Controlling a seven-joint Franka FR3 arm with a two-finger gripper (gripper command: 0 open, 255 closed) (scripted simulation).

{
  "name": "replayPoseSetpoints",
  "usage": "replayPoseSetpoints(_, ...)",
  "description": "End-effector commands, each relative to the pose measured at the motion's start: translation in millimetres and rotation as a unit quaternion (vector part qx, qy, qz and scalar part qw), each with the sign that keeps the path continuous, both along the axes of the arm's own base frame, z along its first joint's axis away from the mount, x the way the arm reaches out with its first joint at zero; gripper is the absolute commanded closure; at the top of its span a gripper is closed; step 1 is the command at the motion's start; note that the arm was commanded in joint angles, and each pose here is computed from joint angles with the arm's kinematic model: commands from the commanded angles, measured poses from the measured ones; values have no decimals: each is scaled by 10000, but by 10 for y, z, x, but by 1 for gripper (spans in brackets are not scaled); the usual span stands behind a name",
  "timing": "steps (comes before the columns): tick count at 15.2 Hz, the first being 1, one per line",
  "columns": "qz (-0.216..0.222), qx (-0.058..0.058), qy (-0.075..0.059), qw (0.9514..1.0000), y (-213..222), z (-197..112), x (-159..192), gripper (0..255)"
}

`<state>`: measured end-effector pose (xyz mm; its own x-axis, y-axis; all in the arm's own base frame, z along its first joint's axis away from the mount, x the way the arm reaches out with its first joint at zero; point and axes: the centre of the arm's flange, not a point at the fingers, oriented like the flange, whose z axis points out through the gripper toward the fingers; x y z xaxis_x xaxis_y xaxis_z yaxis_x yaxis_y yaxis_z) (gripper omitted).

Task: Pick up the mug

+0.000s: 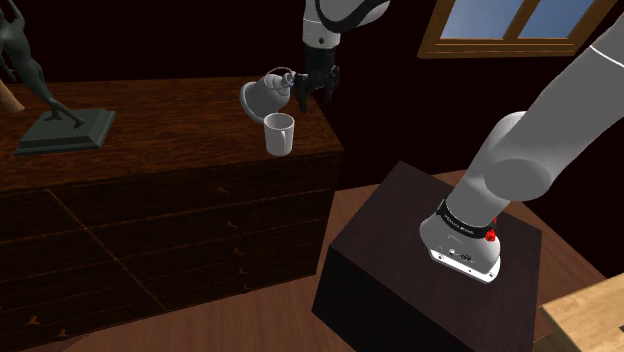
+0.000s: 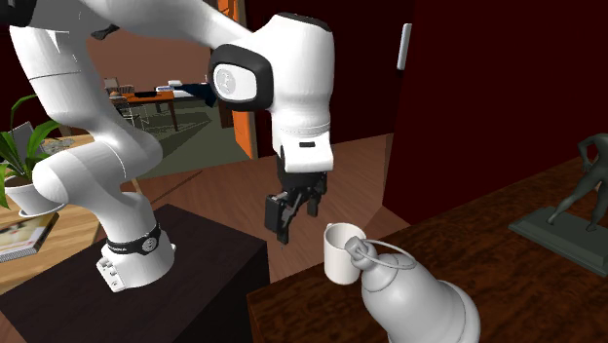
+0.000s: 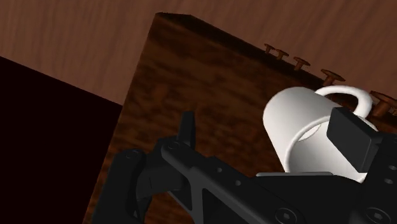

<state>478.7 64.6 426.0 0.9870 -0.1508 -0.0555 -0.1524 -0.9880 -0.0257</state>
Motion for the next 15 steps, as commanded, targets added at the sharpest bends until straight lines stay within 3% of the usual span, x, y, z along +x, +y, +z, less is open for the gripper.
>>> replayPoseSetpoints(1, 17, 38, -47, 10000, 77, -135, 203, 0)
replayPoseSetpoints(5, 54, 109, -133, 9998, 280, -370, 593, 0)
replayPoseSetpoints(15, 57, 114, -139, 9998, 295, -787, 621, 0)
